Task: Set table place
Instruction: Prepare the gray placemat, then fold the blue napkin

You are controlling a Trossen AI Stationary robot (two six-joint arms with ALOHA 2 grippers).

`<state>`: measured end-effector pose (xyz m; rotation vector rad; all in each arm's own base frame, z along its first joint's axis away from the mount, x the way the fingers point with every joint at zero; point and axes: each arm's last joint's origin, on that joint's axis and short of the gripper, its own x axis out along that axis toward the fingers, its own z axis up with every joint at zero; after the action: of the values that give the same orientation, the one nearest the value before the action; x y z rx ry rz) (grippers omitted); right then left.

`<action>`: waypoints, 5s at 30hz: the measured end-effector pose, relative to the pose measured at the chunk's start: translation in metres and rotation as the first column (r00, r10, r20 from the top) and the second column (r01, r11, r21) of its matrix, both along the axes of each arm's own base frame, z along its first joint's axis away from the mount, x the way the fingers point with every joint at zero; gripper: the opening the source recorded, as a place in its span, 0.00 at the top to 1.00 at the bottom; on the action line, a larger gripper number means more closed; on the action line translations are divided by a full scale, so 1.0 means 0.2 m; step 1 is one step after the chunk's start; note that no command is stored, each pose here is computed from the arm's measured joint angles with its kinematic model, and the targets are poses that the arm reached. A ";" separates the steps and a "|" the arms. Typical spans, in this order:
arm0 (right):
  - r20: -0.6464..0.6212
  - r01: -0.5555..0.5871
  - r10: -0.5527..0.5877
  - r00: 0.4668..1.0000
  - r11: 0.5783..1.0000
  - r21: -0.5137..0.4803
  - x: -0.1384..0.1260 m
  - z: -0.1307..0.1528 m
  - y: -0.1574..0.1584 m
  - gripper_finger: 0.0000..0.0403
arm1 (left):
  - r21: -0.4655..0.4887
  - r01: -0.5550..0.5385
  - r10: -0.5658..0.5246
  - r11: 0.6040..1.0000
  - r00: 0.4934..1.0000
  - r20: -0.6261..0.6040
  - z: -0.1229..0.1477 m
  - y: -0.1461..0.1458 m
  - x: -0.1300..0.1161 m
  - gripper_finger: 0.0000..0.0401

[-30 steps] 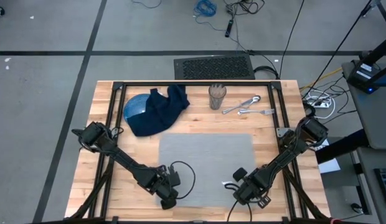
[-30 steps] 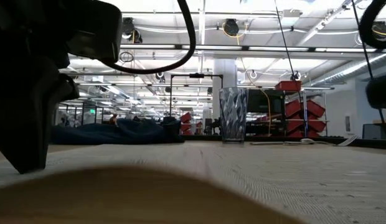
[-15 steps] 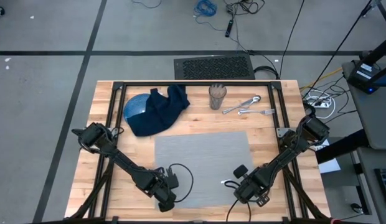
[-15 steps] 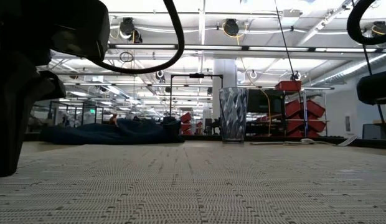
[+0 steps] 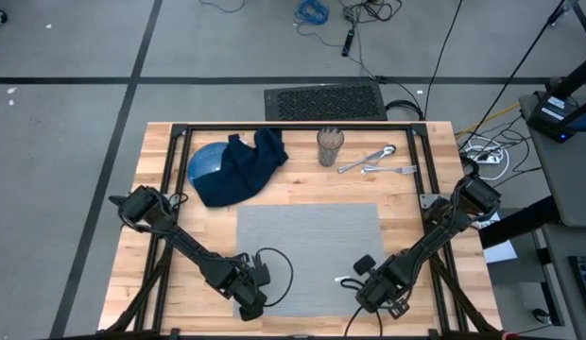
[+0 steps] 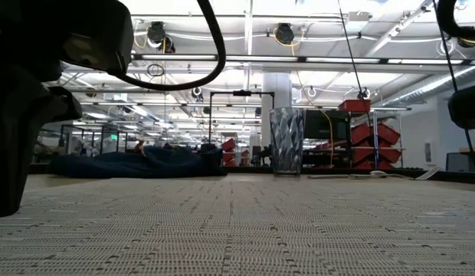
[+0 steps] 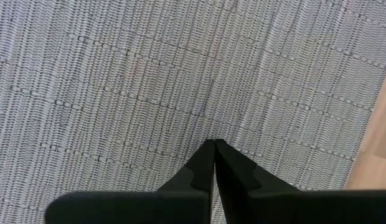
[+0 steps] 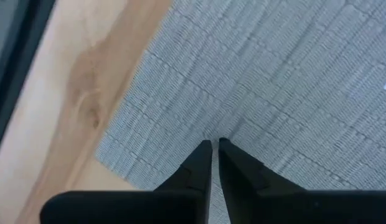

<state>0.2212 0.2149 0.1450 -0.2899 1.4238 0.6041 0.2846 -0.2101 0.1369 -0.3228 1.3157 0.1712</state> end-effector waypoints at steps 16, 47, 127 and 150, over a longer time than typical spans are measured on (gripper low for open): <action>-0.004 -0.001 0.001 1.000 1.000 -0.002 -0.01 0.01 0.01 0.96 | 0.019 0.015 -0.015 1.000 1.000 0.025 0.03 -0.01 0.02 1.00; 0.185 0.117 -0.114 0.976 0.993 -0.006 -0.13 0.39 -0.15 0.96 | 0.319 -0.022 0.010 0.948 0.999 0.040 0.32 0.03 0.03 1.00; 0.695 0.378 -0.343 0.631 0.919 0.111 -0.05 0.88 -0.92 0.49 | 0.093 -0.638 0.614 0.764 0.764 0.196 0.38 2.26 -0.63 0.73; 0.678 0.351 -0.352 0.645 0.925 0.146 -0.05 0.87 -0.87 0.49 | -0.112 -0.568 0.576 0.816 0.780 0.244 0.26 2.31 -0.55 0.94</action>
<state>0.2102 0.0409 0.3197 -0.1948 0.7003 0.1255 0.1754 0.2509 0.1888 -0.7506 0.9159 0.6031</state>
